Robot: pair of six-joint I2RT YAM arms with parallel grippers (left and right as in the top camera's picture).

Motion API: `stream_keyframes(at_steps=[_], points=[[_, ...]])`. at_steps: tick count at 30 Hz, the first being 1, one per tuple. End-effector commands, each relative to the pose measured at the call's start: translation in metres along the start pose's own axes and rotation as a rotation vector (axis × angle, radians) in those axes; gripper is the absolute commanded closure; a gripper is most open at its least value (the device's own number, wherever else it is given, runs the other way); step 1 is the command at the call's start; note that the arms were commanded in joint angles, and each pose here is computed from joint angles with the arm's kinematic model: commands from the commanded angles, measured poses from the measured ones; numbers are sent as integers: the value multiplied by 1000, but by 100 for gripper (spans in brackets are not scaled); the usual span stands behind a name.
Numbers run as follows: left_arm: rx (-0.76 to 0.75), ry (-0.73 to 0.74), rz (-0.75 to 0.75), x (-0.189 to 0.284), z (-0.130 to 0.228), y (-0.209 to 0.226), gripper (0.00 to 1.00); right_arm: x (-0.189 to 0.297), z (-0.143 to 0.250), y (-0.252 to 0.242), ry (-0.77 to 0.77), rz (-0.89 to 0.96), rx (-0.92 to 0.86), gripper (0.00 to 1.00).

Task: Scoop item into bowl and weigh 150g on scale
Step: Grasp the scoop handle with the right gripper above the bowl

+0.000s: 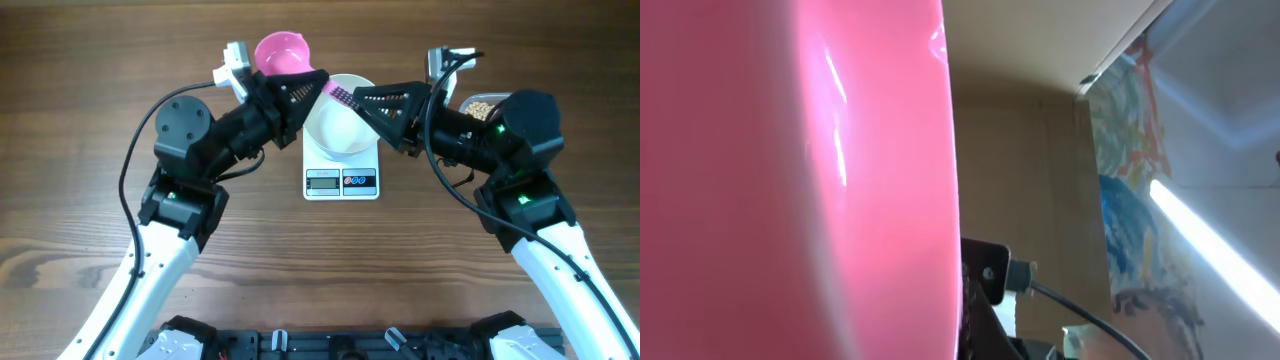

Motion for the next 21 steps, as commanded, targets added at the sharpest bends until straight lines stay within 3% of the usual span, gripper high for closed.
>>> stream_keyframes(at_steps=[1,21], points=[[-10,18,25,0,4,-10,96,-1,-1,7,-12,-14,-28,55],[-5,32,28,-10,20,-12,96,-2,-3,6,-17,-11,-59,73]])
Point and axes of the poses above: each gripper's point midway between its finger pads, its own x axis back along the fingers, its own y axis along the line the jaws close on, z = x × y, the point moved 4 cm from there along x, back along the fingers, and after that the axes turned 9 degrees about -x, right-handed, at the moved point
